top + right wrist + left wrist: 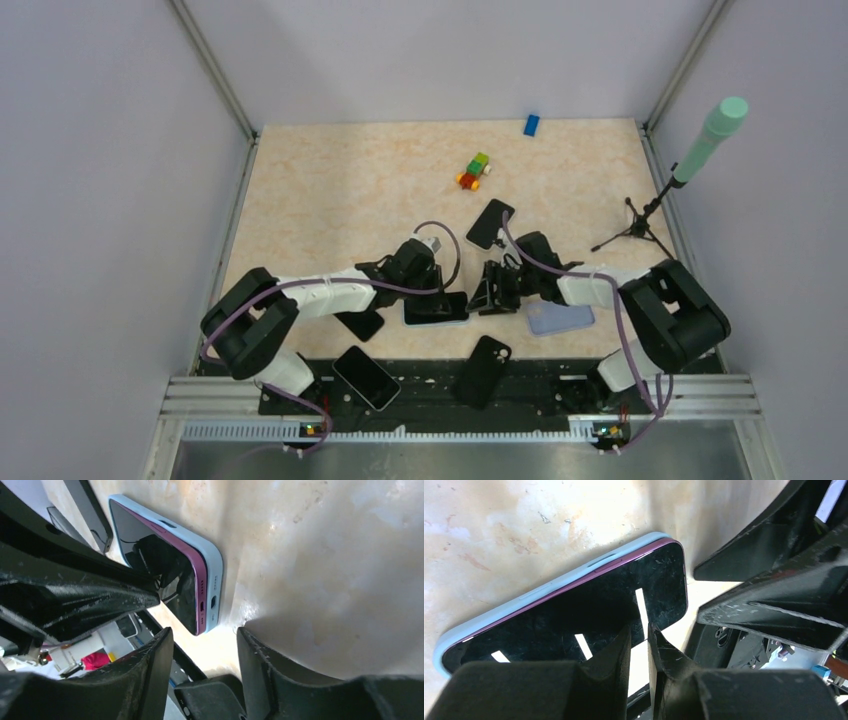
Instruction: Put the phone into the phone case
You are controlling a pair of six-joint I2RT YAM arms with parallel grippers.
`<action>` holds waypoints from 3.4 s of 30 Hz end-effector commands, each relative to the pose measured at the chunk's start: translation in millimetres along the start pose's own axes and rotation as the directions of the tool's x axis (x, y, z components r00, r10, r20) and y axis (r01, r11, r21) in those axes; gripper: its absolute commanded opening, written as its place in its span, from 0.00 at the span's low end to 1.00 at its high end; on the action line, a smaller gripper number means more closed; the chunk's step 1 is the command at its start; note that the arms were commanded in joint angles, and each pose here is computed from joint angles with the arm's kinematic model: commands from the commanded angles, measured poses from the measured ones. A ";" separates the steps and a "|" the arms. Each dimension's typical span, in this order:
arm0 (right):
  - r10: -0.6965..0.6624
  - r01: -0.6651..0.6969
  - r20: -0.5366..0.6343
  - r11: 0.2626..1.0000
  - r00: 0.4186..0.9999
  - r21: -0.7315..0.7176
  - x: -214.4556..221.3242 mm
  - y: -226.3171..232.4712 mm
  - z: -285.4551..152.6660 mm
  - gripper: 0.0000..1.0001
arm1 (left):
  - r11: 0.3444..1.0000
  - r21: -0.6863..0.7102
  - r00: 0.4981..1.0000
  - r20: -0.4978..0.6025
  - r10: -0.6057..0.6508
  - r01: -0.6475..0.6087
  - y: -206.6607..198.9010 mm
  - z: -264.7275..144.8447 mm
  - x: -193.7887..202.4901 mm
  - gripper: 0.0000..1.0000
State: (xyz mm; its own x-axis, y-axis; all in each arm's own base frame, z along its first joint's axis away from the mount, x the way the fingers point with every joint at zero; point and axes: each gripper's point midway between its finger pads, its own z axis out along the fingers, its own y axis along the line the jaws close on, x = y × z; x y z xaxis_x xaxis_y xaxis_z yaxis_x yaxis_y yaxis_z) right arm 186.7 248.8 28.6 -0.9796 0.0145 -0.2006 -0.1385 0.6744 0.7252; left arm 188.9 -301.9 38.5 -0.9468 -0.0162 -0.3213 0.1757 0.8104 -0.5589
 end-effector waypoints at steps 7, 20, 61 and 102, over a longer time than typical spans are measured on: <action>0.054 -0.045 -0.088 0.993 0.995 0.108 18.1 -40.2 21.9 0.32 | 0.995 -0.086 0.998 -0.057 0.042 -0.046 13.9 7.3 13.4 0.21; -0.094 0.177 -0.198 0.871 0.976 0.459 31.7 -84.4 16.7 0.17 | 0.988 -0.144 0.998 -0.047 0.049 -0.055 19.3 8.8 10.0 0.19; -0.034 0.080 -0.141 0.939 0.989 0.336 3.6 -78.3 27.5 0.23 | 0.956 -0.273 0.993 -0.075 0.091 -0.108 39.9 32.0 0.5 0.18; -0.193 0.179 -0.007 0.894 0.981 0.411 -17.8 -34.6 -9.3 0.41 | 0.978 -0.197 0.939 0.319 0.129 -0.068 48.5 -70.2 -38.1 0.74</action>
State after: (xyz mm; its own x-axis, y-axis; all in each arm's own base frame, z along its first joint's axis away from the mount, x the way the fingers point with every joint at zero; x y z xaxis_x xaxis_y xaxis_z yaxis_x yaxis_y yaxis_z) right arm 219.5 231.0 22.1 -0.9134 -0.1393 -0.3825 -0.2816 0.8948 0.3465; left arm 211.2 -241.4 74.4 -0.7990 -0.0369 -0.6003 0.2211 0.9102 -0.3502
